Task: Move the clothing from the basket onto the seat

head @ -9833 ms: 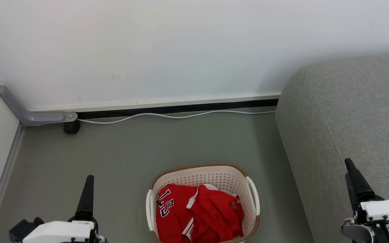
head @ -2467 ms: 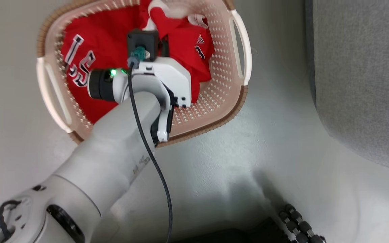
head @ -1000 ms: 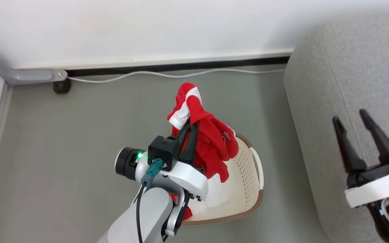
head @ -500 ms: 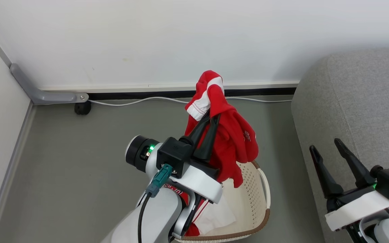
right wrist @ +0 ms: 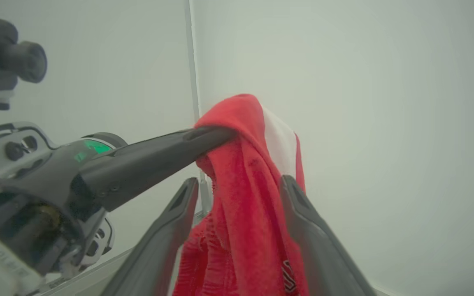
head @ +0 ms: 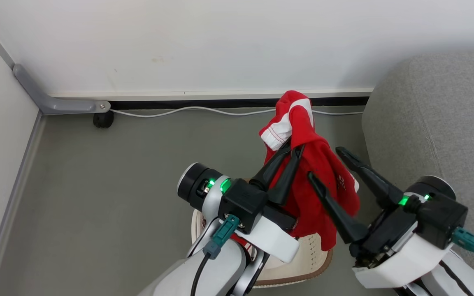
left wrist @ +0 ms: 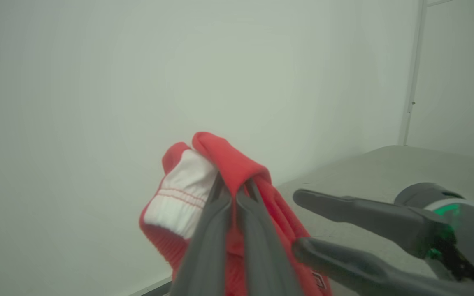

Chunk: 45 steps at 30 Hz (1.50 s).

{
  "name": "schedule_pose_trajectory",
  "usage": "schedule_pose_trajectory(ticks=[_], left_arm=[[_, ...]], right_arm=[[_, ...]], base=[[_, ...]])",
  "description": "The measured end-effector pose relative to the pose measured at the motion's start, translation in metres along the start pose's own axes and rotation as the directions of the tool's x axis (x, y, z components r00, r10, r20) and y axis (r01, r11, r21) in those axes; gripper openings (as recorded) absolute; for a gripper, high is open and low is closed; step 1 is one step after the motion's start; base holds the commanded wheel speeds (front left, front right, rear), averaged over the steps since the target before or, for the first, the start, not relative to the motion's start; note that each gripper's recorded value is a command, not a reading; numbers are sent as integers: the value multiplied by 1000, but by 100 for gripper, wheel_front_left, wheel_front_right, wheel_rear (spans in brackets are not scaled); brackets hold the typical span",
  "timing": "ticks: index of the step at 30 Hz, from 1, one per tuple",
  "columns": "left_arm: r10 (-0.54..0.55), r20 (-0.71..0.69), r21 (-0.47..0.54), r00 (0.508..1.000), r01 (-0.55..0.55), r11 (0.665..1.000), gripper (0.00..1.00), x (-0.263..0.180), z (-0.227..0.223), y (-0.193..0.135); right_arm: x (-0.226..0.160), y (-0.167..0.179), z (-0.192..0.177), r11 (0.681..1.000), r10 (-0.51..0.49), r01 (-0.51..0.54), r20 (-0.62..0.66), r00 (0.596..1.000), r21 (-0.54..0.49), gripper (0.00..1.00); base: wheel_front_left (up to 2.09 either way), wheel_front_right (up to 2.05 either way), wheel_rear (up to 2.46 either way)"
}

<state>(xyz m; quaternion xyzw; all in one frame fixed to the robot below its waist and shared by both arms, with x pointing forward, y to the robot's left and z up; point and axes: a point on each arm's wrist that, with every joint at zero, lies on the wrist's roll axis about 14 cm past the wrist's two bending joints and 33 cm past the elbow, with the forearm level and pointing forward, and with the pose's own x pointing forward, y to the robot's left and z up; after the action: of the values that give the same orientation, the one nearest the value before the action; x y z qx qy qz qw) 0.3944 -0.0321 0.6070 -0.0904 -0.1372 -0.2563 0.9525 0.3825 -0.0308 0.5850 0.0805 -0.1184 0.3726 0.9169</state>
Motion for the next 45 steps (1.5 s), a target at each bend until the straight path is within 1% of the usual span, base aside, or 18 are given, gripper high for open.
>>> schedule_pose_trajectory(ticks=[2,4,9,11,17,20,21,22,23,31,32,33,34,40,45], left_arm=[[-5,6,0,1000,5,1000,0,1,2,-2],[-10,7,-3,1000,10,1000,0,0,3,-4],[-30,15,-6,999,31,1000,0,-1,8,-10],[-39,11,-3,999,39,999,0,-2,7,-12],[-44,1,-19,999,44,999,0,-5,7,-15],[-44,-9,-25,999,44,999,0,-7,4,-16],[-37,-10,-24,999,37,999,0,-7,4,-14],[-35,-11,-24,999,34,999,0,-7,4,-14],[-31,-12,-24,999,30,999,0,-7,3,-13],[2,-27,-24,1000,-3,1000,0,-4,-2,-3],[6,-34,-23,999,-7,1000,17,-4,-5,-1],[8,-43,-24,999,-9,1000,67,-4,-8,-1],[7,-49,-26,999,-8,1000,100,-4,-11,-1],[-21,-85,-37,996,17,999,100,-2,-25,-4],[-67,-138,-54,988,60,997,100,-6,-45,-15]], right_arm=[[2,8,-3,999,41,-41,-13,999,-12,100],[3,12,-8,998,60,-61,-31,998,-19,100],[1,8,-37,995,71,-79,-127,989,-58,100],[-3,9,-56,995,75,-85,-184,980,-52,100],[3,19,-87,991,114,-128,-269,956,-36,100],[6,23,-99,991,129,-137,-299,945,-7,100],[8,24,-100,991,133,-137,-297,946,6,98],[11,26,-99,990,138,-140,-292,947,12,64],[14,26,-97,990,138,-138,-283,949,22,0],[16,19,-88,993,121,-118,-258,959,26,0],[16,17,-85,994,113,-110,-252,961,26,0],[15,14,-83,994,106,-102,-246,963,27,0],[14,11,-81,996,94,-90,-241,966,28,0],[1,-18,-67,1000,-7,11,-211,977,21,0],[-12,-46,-48,994,-107,109,-172,979,2,0]], base=[[0,0,0],[0,0,0],[0,0,0],[0,0,0],[0,0,0],[0,0,0],[0,0,0],[0,0,0],[0,0,0],[0,0,0],[0,0,0],[0,0,0],[0,0,0],[0,0,0],[0,0,0]])
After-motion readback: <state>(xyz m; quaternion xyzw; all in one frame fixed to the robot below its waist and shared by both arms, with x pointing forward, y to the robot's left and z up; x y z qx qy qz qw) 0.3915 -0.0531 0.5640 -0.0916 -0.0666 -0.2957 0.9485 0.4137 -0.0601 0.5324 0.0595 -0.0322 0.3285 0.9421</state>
